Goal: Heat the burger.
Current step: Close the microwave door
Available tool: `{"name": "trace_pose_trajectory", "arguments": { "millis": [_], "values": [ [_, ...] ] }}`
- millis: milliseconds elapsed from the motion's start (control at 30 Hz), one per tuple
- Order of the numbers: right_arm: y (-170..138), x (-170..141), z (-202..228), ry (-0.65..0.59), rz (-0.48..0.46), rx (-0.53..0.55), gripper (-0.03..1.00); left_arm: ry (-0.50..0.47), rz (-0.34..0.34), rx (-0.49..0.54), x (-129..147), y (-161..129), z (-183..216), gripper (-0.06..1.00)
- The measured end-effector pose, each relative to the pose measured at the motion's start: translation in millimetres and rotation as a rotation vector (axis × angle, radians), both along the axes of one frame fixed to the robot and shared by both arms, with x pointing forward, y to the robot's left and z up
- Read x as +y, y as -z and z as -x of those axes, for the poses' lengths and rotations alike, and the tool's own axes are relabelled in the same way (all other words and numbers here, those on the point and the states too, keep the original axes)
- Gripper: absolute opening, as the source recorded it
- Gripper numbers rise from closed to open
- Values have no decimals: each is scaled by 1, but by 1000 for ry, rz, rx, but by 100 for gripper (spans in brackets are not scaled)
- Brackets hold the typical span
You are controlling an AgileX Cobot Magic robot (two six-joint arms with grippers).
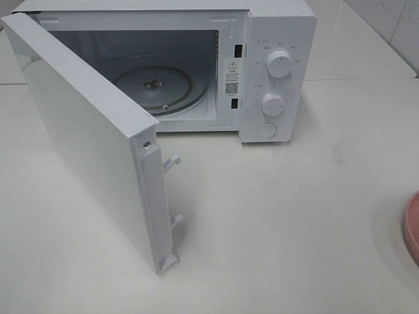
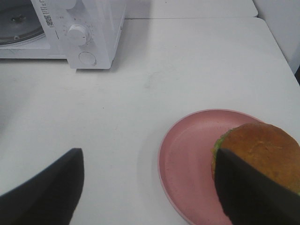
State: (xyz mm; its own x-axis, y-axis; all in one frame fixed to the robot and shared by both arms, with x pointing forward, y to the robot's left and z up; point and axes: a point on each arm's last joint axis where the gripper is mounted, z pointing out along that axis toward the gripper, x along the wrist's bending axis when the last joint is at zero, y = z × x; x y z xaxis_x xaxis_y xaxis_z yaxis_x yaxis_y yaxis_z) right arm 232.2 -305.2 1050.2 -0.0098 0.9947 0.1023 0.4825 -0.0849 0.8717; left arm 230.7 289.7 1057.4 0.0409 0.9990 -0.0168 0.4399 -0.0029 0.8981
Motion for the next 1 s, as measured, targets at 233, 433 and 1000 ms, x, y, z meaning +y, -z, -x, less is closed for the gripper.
{"name": "trace_pose_trajectory", "arguments": {
  "millis": [233,433,1000],
  "values": [
    [0,0,0,0,0,0,75,1,1,0,0,0,0,97],
    [0,0,0,0,0,0,75,1,2,0,0,0,0,97],
    [0,0,0,0,0,0,75,0,50,-14,1,-18,-32,64]
  ]
}}
